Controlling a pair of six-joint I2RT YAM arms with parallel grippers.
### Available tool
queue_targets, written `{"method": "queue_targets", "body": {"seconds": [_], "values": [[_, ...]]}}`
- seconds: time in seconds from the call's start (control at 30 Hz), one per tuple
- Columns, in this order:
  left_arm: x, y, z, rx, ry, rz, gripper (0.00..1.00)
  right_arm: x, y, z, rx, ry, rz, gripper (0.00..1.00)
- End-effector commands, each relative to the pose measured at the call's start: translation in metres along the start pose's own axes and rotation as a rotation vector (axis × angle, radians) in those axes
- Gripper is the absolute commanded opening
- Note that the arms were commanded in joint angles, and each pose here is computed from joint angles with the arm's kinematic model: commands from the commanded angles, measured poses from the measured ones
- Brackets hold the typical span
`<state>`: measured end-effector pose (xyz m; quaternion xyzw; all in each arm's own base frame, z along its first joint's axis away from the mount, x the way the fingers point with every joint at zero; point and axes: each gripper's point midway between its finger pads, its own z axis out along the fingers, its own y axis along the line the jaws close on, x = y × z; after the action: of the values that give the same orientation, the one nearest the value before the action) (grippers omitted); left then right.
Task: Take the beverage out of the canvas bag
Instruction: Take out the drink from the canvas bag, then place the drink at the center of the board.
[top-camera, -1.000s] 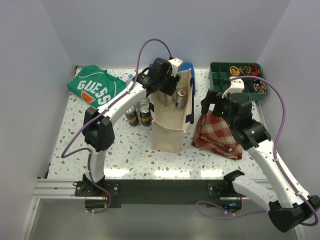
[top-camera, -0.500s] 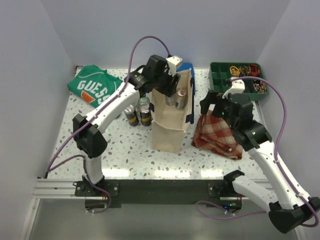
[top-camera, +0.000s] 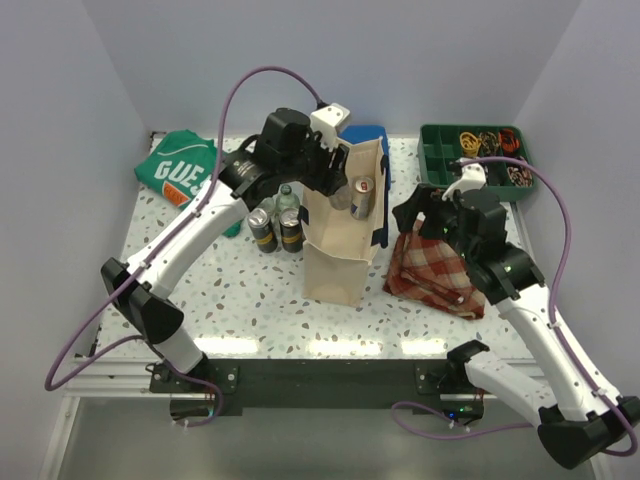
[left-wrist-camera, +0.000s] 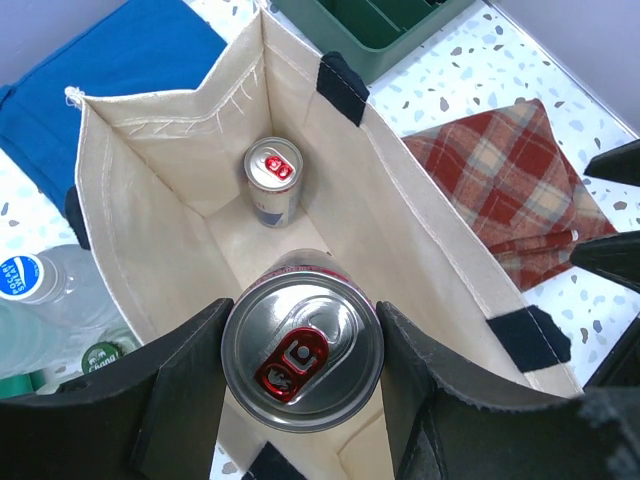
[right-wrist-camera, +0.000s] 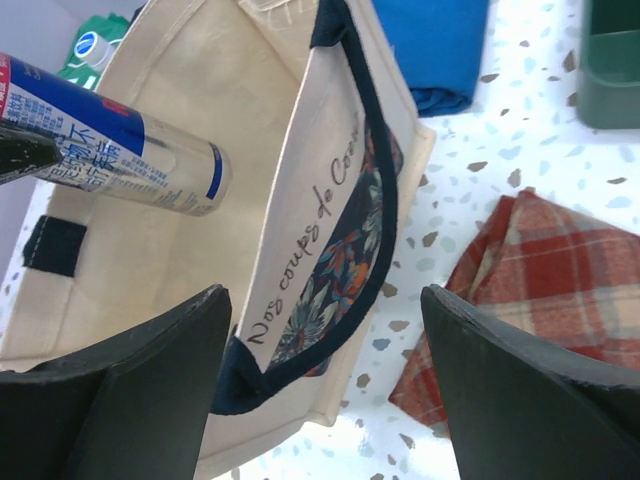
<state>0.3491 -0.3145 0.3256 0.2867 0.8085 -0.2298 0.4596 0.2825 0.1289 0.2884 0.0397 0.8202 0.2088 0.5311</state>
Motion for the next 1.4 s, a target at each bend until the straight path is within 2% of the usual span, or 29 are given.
{"method": "queue_targets", "body": {"seconds": [0.0,0.2,0.43,0.8,1.37], "values": [[-0.046,-0.012,-0.037,0.030,-0.172,0.005,0.00,-0.003,0.016,0.005,-0.075,-0.006,0.051,0.78],[-0.061,-0.013,-0.068,0.019,-0.242,0.009,0.00,0.000,0.024,0.015,-0.108,0.017,0.063,0.74],[-0.071,-0.010,-0.096,-0.014,-0.288,0.008,0.00,0.006,0.030,0.028,-0.135,0.050,0.079,0.65],[-0.069,0.003,-0.129,-0.104,-0.314,0.002,0.00,0.007,0.025,0.033,-0.106,0.045,0.079,0.68],[-0.020,0.027,-0.169,-0.257,-0.199,-0.056,0.00,0.007,0.023,0.042,-0.088,0.053,0.075,0.72]]}}
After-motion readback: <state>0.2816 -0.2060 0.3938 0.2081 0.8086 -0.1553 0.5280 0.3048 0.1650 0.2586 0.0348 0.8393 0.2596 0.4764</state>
